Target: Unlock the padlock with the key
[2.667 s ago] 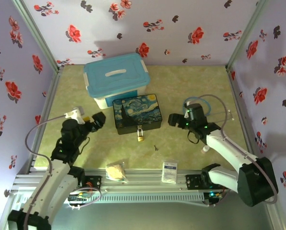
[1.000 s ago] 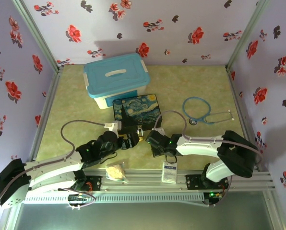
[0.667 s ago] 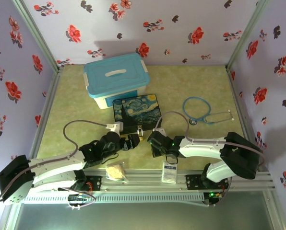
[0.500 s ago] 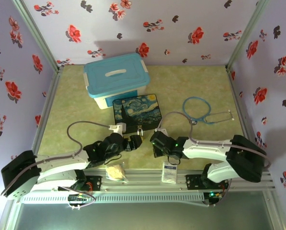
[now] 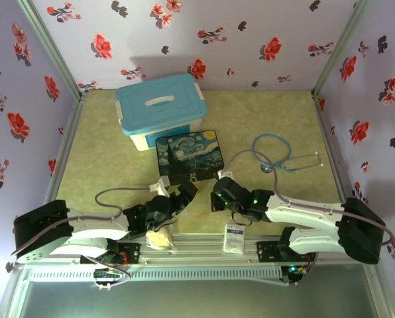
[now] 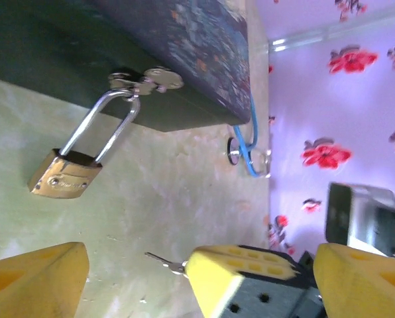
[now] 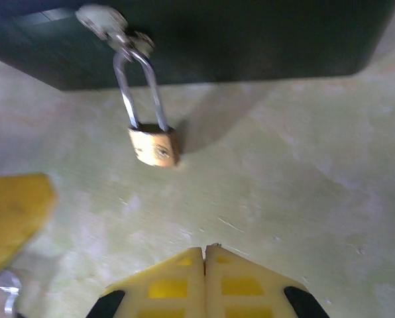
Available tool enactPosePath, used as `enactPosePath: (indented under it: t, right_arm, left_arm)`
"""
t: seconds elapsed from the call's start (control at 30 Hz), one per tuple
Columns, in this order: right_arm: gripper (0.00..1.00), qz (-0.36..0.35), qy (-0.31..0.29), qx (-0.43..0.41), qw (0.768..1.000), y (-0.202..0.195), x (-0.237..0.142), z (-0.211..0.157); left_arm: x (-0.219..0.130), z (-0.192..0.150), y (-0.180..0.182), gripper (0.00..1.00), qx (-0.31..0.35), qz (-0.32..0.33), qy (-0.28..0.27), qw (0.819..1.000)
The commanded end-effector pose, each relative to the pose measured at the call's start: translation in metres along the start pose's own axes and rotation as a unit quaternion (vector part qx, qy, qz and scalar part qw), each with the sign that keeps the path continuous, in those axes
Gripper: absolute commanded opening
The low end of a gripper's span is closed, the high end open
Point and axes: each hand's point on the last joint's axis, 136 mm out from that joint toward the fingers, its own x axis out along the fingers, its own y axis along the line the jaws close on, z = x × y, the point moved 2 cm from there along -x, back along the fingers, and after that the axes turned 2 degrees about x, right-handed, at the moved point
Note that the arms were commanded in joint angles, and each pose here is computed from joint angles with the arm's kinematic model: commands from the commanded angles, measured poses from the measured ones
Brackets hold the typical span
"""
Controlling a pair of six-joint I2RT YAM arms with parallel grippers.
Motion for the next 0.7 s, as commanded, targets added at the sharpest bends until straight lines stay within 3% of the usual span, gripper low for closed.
enactPosePath:
  t: [0.0, 0.3, 0.67]
  right_arm:
    - [0.00, 0.042, -0.057, 0.025, 0.997, 0.020, -0.012, 0.028]
    - [0.00, 0.107, -0.085, 0.013, 0.991, 0.058, -0.011, 0.047]
    - [0.00, 0.185, -0.080, 0.014, 0.979, 0.086, 0.001, 0.026]
  left_arm:
    - [-0.003, 0.006, -0.023, 0.91, -0.130, -0.078, -0.023, 0.988]
    - [0.013, -0.009, -0.026, 0.94, -0.222, -0.119, -0.008, 0.968]
    - [-0.014, 0.017, -0.030, 0.98, -0.224, -0.146, -0.072, 0.961]
